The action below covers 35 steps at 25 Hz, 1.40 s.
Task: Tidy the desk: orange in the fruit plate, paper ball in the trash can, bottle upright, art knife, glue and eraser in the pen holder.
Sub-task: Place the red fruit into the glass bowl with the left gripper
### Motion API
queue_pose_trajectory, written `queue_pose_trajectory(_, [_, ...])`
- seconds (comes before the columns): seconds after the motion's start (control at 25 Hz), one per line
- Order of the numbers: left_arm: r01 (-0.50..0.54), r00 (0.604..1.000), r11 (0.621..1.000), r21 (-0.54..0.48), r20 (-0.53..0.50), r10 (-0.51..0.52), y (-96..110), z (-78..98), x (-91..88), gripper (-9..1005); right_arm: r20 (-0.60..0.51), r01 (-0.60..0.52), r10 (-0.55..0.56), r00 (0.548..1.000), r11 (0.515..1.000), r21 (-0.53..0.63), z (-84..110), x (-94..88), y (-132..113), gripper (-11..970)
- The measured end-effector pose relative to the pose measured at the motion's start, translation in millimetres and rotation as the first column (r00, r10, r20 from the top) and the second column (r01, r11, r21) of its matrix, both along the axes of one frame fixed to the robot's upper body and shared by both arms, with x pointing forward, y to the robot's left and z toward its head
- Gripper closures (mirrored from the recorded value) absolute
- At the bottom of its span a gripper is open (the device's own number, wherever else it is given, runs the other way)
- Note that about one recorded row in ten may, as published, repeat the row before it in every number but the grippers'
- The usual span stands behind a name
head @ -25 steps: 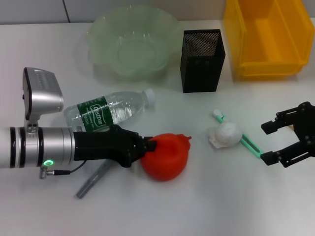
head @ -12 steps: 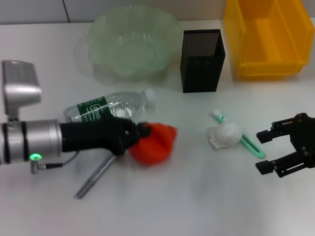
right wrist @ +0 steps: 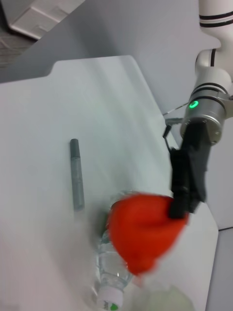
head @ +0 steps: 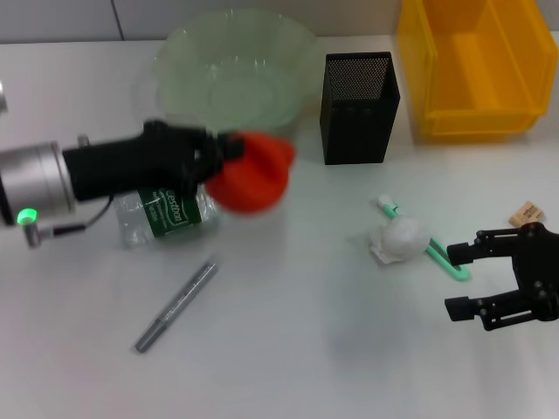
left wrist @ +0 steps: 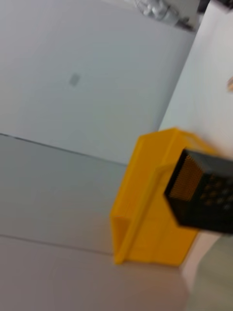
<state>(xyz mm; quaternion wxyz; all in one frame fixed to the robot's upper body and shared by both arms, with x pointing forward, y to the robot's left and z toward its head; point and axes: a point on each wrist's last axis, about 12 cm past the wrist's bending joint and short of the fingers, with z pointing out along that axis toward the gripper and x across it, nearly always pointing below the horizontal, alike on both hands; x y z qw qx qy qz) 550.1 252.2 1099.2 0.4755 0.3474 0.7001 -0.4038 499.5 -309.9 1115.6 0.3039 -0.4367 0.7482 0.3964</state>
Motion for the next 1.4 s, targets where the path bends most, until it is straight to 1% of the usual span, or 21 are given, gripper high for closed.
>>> queue_pose_trajectory(0.08, [-0.039,0.999,0.999,-0.005,0.018,0.039,-1.7,5.2,9.9,938,-0.009,0.003,-0.003,1.0,1.0,0.012,-3.1,-2.5,-0.2,125])
queue_pose_trajectory(0.12, [-0.073,0.997,0.997,-0.006,0.029,0.073,-3.6,9.2,19.2,939,-0.013,0.003,-0.002,1.0,1.0,0.018,-4.8,-3.7,0.0,125])
queue_pose_trajectory(0.32, [-0.103,0.993,0.995,0.001,0.065,0.102,-12.2,20.5,36.6,941,-0.027,-0.01,0.011,1.0,0.999,0.045,-12.6,-7.9,2.5,125])
queue_pose_trajectory(0.52, [-0.185,0.981,0.983,0.01,0.065,0.184,-19.8,27.8,57.0,944,-0.027,-0.017,0.018,0.999,0.998,0.059,-16.6,-10.8,3.2,125])
queue_pose_trajectory(0.64, [-0.283,0.957,0.958,0.04,0.076,0.279,-22.9,30.0,75.7,943,-0.025,-0.022,0.024,0.999,0.997,0.075,-18.5,-11.7,4.9,125])
queue_pose_trajectory(0.92, [-0.411,0.91,0.907,0.09,0.111,0.401,-31.9,35.5,104.0,942,-0.017,-0.042,0.044,0.999,0.995,0.09,-19.3,-9.3,9.7,126])
queue_pose_trajectory(1.04, [-0.424,0.903,0.901,0.097,0.12,0.412,-36.4,37.3,108.4,943,-0.015,-0.044,0.046,0.999,0.995,0.09,-18.9,-8.2,10.6,126])
queue_pose_trajectory(1.28, [-0.407,0.911,0.91,0.077,0.11,0.398,-49.3,37.2,107.8,944,-0.01,-0.033,0.033,0.999,0.996,0.078,-20.2,-5.8,10.7,126])
queue_pose_trajectory(1.4, [-0.383,0.921,0.918,0.099,0.115,0.372,-56.8,35.0,106.2,872,-0.008,-0.028,0.028,1.0,0.997,0.072,-21.2,-5.0,10.9,126])
